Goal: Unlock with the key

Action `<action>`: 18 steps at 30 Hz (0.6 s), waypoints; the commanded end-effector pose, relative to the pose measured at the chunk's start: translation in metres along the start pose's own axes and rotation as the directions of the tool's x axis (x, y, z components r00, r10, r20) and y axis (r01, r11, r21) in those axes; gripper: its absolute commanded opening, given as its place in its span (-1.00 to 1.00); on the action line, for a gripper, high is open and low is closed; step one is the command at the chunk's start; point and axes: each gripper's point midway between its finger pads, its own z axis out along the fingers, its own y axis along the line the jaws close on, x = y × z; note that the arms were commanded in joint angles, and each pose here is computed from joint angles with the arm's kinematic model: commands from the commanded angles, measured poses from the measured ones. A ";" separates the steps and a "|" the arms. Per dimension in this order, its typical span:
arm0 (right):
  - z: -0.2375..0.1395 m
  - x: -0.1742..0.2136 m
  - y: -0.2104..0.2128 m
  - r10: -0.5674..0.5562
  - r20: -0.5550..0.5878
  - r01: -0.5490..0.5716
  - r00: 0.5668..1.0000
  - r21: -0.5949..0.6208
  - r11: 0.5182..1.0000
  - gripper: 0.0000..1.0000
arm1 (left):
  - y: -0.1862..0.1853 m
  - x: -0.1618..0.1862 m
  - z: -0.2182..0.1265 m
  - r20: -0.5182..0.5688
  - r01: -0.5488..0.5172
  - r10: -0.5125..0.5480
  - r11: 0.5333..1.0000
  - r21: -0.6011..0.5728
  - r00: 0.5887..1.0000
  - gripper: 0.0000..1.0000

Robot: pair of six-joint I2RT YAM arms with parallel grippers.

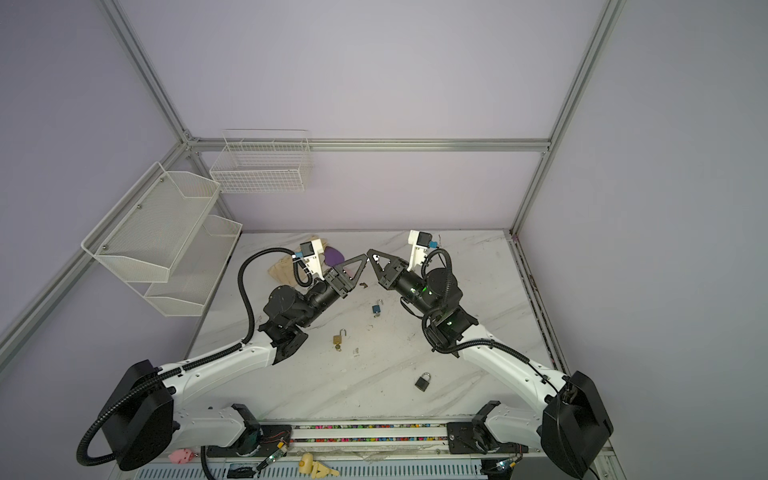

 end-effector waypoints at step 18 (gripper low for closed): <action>-0.045 0.023 0.012 -0.099 -0.321 0.060 0.942 -0.131 0.990 0.48 | -0.035 -0.003 -0.007 -0.388 -0.297 0.309 0.950 0.094 0.868 -1.00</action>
